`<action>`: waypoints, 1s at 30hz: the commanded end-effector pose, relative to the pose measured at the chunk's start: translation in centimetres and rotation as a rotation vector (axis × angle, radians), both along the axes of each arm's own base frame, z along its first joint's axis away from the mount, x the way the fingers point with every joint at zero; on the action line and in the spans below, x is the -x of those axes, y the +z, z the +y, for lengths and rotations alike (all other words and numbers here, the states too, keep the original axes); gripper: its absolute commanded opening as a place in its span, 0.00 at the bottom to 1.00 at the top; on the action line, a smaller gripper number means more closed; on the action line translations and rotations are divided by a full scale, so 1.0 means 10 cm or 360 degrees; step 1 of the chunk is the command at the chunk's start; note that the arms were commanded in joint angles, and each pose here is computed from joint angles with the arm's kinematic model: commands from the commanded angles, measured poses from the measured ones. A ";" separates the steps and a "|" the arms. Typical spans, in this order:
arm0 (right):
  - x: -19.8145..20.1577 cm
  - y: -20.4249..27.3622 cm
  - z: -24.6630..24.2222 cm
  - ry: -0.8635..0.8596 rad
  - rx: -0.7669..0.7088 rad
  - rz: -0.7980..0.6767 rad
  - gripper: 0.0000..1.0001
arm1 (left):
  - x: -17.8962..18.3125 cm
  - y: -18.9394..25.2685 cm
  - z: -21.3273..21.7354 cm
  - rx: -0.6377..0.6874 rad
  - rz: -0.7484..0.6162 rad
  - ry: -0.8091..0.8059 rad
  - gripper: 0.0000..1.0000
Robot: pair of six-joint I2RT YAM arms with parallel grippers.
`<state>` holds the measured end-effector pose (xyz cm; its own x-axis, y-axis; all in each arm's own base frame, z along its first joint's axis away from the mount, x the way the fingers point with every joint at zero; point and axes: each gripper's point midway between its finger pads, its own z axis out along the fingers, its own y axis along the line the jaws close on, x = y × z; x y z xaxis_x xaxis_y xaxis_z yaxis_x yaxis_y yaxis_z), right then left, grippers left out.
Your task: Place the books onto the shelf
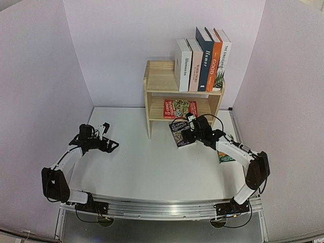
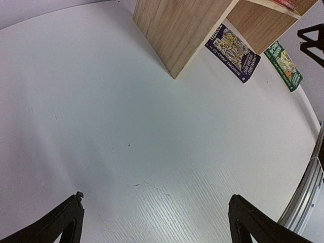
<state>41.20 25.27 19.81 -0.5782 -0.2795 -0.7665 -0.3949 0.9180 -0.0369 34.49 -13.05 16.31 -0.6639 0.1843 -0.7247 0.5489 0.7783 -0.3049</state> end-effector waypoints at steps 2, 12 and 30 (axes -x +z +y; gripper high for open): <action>-0.11 -0.34 0.02 -0.0451 -0.0523 0.0117 0.90 | 0.04 0.19 -0.05 0.0023 -0.0133 -0.0083 0.99; -0.23 -1.16 -0.51 -0.1073 -0.0805 0.0217 0.87 | 0.12 0.20 -0.05 0.0020 -0.0150 -0.0091 0.99; -0.58 -1.66 -0.55 -0.1274 -0.0807 0.0211 0.84 | 0.14 0.23 -0.03 0.0004 -0.0156 -0.0084 0.99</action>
